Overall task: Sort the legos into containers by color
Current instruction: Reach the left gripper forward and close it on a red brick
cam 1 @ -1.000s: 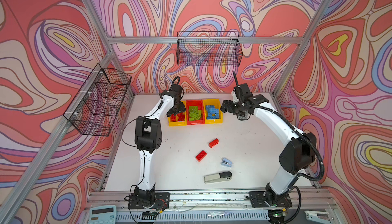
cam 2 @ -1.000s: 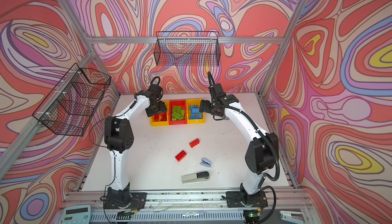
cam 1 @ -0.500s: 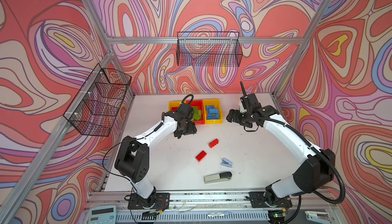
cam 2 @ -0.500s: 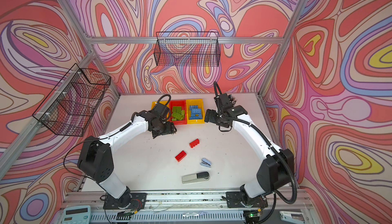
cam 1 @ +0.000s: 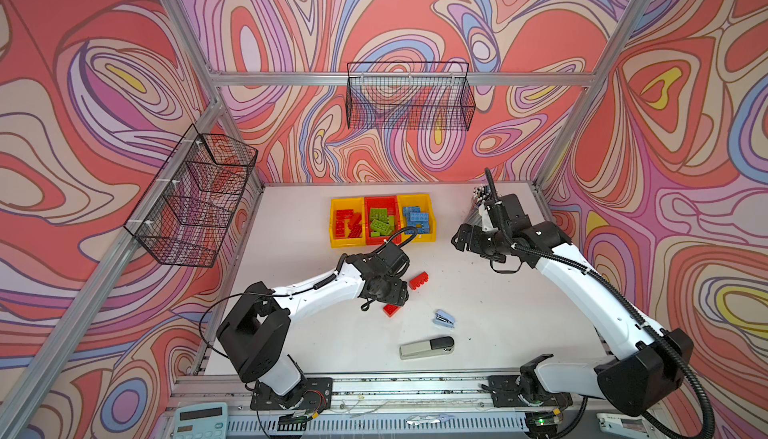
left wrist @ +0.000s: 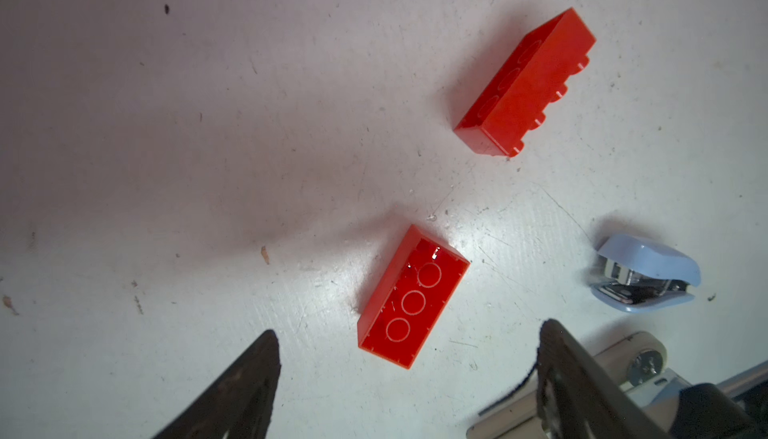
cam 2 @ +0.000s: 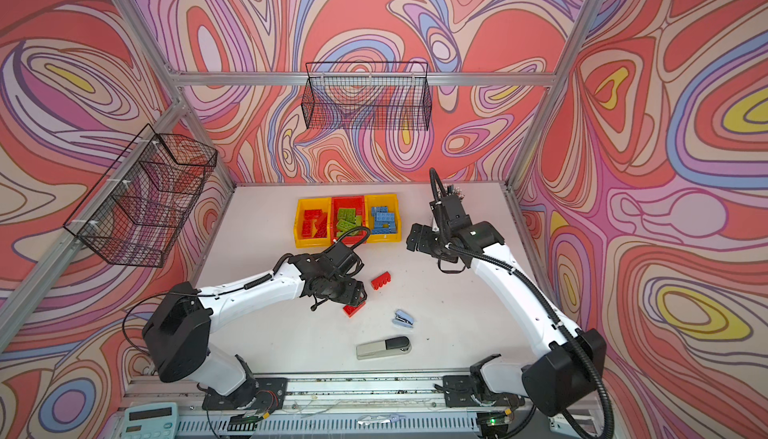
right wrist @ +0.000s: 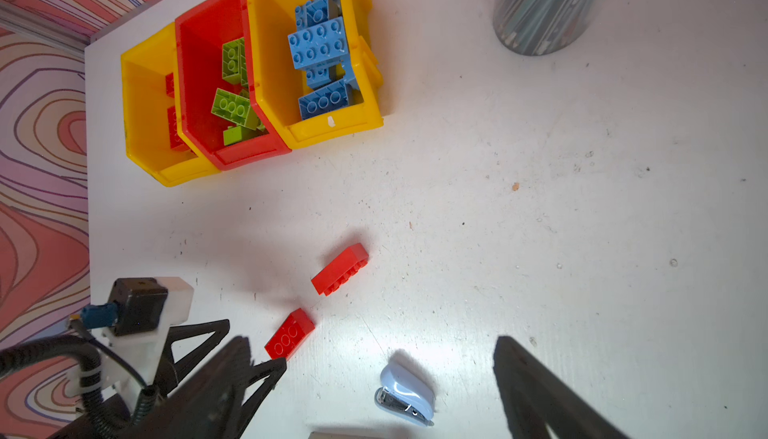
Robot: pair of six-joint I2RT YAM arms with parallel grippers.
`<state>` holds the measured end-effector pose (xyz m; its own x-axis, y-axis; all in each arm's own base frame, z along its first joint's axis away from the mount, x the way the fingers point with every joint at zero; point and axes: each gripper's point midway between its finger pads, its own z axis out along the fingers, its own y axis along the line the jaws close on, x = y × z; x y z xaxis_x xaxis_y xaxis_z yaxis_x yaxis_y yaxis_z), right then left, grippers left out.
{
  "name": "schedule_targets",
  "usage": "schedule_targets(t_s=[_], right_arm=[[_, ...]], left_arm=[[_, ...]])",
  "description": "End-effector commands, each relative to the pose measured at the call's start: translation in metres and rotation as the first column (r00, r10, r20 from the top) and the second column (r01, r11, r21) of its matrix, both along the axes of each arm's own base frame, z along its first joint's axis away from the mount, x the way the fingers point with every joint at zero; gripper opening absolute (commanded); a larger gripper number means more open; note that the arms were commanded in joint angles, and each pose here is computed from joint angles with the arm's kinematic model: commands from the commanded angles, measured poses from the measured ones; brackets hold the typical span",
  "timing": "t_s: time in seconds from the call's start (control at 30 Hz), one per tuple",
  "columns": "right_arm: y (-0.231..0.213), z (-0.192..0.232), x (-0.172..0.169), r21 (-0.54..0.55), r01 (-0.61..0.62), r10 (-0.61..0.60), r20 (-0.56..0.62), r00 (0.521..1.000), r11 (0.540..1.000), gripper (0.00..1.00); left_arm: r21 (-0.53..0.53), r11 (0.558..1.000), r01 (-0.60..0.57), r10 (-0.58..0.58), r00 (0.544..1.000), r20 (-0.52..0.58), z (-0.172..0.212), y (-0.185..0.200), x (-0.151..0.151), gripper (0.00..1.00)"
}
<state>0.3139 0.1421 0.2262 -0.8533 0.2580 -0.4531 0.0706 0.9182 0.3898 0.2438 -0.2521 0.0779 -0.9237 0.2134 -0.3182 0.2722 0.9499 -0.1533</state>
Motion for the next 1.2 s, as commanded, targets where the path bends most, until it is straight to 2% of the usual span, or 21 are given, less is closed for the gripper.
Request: schedule_targets(t_s=[0.0, 0.27, 0.47, 0.53, 0.63, 0.97, 1.1, 1.17], right_arm=[[-0.004, 0.013, -0.021, -0.006, -0.037, 0.037, -0.001, 0.999, 0.999, 0.96], [-0.010, 0.015, -0.053, 0.009, -0.075, 0.075, -0.012, 0.997, 0.997, 0.96], [-0.021, 0.014, -0.071, -0.013, -0.076, 0.076, -0.010, 0.997, 0.997, 0.97], [-0.023, 0.014, -0.075, -0.022, -0.079, 0.079, -0.017, 0.997, 0.997, 0.97], [-0.028, 0.017, -0.080, -0.041, -0.079, 0.078, -0.015, 0.997, 0.996, 0.97], [-0.029, 0.009, -0.080, -0.060, -0.088, 0.087, -0.019, 0.996, 0.994, 0.98], [-0.024, 0.007, -0.071, -0.058, -0.104, 0.103, -0.019, 0.995, 0.993, 0.98], [-0.021, 0.006, -0.066, -0.055, -0.110, 0.109, -0.019, 0.994, 0.992, 0.98]], left_arm=[[0.046, 0.998, 0.041, -0.044, 0.997, 0.056, -0.013, -0.002, 0.002, 0.83], [0.112, 0.992, 0.057, -0.062, 0.997, 0.046, -0.042, -0.008, 0.003, 0.78], [0.180, 0.983, 0.044, -0.049, 0.999, 0.023, -0.065, -0.009, 0.001, 0.67], [0.214, 0.977, 0.020, -0.025, 1.000, 0.018, -0.066, -0.004, 0.002, 0.61], [0.219, 0.976, -0.006, 0.000, 1.000, 0.023, -0.064, 0.000, -0.002, 0.59], [0.251, 0.967, -0.048, 0.047, 0.999, 0.012, -0.066, 0.022, -0.020, 0.56], [0.272, 0.961, -0.054, 0.055, 0.998, 0.002, -0.068, 0.029, -0.024, 0.44], [0.272, 0.961, -0.049, 0.054, 0.999, -0.009, -0.069, 0.029, -0.026, 0.33]])
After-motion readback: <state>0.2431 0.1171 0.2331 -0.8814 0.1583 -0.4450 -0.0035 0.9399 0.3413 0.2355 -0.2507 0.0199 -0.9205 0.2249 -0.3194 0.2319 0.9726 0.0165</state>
